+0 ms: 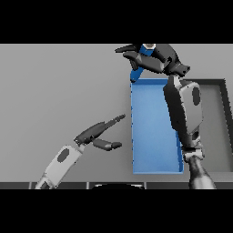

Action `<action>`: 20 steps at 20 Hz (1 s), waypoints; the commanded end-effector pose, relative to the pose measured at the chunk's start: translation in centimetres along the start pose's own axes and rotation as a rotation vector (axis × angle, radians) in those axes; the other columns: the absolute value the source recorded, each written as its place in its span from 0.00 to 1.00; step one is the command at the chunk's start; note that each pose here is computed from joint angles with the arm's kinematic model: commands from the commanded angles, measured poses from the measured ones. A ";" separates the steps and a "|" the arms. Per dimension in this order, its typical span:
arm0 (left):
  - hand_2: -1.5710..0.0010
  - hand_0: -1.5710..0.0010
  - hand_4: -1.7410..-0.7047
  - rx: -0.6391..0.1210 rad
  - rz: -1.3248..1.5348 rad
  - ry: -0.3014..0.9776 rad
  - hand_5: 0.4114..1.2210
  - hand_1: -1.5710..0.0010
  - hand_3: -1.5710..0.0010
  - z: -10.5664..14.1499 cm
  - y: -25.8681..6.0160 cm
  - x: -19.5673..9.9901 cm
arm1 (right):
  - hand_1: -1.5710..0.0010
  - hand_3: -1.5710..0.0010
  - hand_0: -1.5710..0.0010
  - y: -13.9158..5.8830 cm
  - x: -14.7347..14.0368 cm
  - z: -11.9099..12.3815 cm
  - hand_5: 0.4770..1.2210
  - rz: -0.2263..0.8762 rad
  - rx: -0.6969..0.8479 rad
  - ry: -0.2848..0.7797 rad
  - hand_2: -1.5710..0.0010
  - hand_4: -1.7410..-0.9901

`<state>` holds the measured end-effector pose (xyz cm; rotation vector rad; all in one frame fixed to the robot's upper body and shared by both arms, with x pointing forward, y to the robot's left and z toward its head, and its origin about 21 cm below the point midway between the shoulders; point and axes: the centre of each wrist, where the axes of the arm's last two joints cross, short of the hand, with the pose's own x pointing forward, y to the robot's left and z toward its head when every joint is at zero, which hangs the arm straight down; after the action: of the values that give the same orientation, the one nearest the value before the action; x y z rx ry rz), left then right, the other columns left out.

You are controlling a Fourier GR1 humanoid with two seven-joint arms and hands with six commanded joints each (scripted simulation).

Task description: Pick up the blue pipe and place it into the blue bin.

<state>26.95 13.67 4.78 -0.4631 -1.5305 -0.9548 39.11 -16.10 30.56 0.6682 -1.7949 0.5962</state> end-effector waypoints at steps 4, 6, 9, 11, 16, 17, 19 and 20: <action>1.00 1.00 0.88 0.016 -0.015 0.021 0.06 1.00 1.00 0.1 0.4 0.0 | 0.00 0.00 0.00 -4.5 -3.7 2.3 1.00 -0.042 -0.172 0.152 0.00 0.32; 1.00 1.00 0.89 0.022 -0.024 0.019 0.06 1.00 1.00 0.2 0.7 0.3 | 0.00 0.00 0.00 -5.8 -5.8 3.8 1.00 -0.071 -0.234 0.214 0.00 0.32; 1.00 1.00 0.88 0.019 -0.022 0.013 0.06 1.00 1.00 0.6 0.7 -0.2 | 0.00 0.00 0.00 -5.8 -9.1 6.1 1.00 -0.098 -0.311 0.343 0.00 0.32; 1.00 1.00 0.88 0.018 -0.017 0.011 0.07 1.00 1.00 0.7 0.2 -0.4 | 0.00 0.00 0.00 -5.8 -11.2 7.9 1.00 -0.122 -0.367 0.427 0.00 0.32; 1.00 1.00 0.88 0.011 -0.021 0.011 0.07 1.00 1.00 0.8 0.0 0.3 | 0.00 0.31 0.00 -5.7 -15.3 11.2 1.00 -0.131 -0.477 0.652 0.00 0.21; 1.00 1.00 0.88 0.007 -0.019 0.018 0.07 1.00 1.00 0.4 0.2 0.4 | 0.00 0.25 0.00 -5.3 -16.1 11.9 1.00 -0.124 -0.470 0.694 0.00 0.23; 1.00 1.00 0.88 0.009 -0.019 0.018 0.08 1.00 1.00 0.5 0.0 0.1 | 0.00 0.46 0.00 -4.7 -17.6 12.7 1.00 -0.114 -0.466 0.768 0.00 0.15; 1.00 1.00 0.88 0.013 -0.016 0.025 0.08 1.00 1.00 0.6 -0.2 -0.1 | 0.00 0.56 0.00 -4.2 -18.2 13.1 0.98 -0.108 -0.457 0.803 0.00 0.12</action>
<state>26.47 14.07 4.67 -0.4294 -1.5185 -0.9593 38.04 -25.25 9.60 0.1594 -1.0668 0.2945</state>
